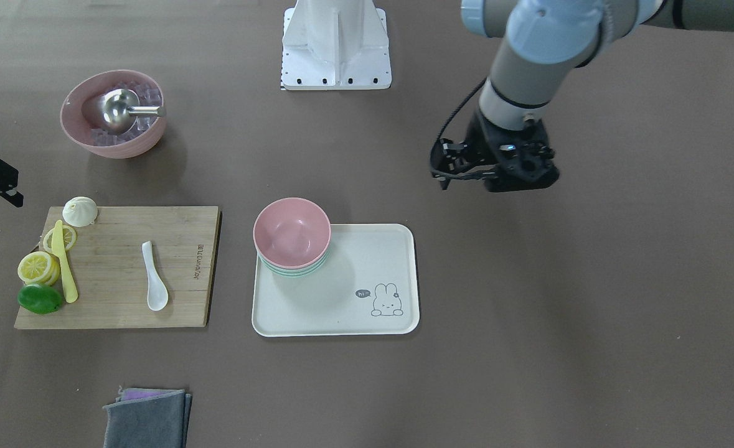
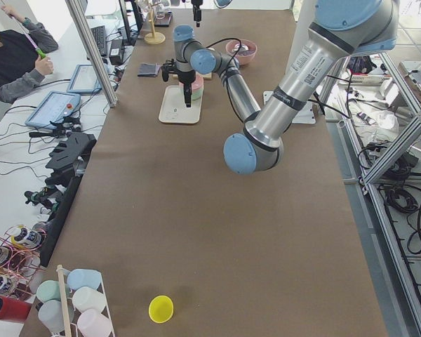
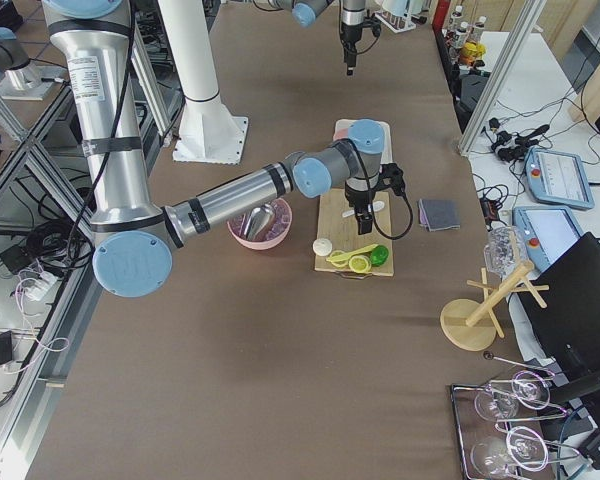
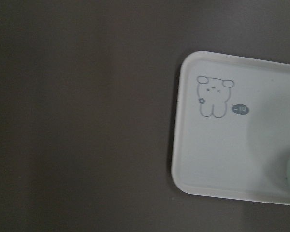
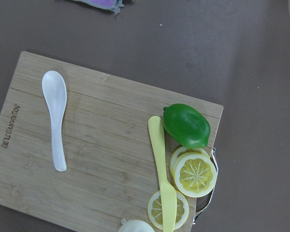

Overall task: Stack pink bowl on green and place spoon
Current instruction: 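Withdraw the left arm while the right gripper moves toward the cutting board, then lower the right gripper onto the white spoon and grasp its handle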

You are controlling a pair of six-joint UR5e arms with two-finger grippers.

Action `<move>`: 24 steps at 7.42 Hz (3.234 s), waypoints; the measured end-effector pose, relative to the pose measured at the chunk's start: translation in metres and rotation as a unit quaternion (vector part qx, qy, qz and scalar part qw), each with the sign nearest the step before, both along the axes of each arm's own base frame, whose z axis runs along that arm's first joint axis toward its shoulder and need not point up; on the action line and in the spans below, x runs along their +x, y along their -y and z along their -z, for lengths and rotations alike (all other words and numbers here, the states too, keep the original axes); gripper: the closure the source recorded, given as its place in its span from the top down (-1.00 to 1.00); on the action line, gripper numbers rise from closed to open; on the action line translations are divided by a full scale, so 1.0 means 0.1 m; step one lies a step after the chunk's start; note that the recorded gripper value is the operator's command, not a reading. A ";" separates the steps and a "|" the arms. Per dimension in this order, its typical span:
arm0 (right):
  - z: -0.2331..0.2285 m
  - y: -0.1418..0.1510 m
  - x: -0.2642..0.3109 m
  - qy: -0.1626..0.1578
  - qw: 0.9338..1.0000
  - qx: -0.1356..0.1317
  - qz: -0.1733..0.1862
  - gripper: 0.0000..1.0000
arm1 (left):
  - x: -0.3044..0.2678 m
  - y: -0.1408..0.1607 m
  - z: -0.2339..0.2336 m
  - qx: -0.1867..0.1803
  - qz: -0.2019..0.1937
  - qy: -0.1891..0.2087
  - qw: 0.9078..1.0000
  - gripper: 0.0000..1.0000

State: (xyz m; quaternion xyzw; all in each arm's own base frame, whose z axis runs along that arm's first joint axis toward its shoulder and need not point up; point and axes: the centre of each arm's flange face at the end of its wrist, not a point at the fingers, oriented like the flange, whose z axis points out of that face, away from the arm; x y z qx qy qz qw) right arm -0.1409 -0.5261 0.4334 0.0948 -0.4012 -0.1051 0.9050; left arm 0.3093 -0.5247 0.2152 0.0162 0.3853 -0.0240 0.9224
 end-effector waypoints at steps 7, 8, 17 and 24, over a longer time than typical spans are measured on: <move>0.49 0.08 -1.28 -0.020 0.997 0.047 0.065 1.00 | -3.36 -0.12 -2.91 0.043 -0.127 0.041 0.990 0.97; 0.50 0.05 -1.49 -0.024 0.996 0.045 0.072 1.00 | -3.44 -0.25 -3.17 0.021 -0.126 0.040 0.991 0.97; 0.17 -0.09 -2.12 -0.023 1.000 0.004 0.020 0.99 | -3.76 -0.36 -3.71 -0.035 -0.093 0.031 0.995 0.97; -0.03 0.10 -2.31 -0.018 1.000 -0.011 0.004 0.05 | -3.76 -0.36 -3.70 -0.033 -0.093 0.031 0.995 0.97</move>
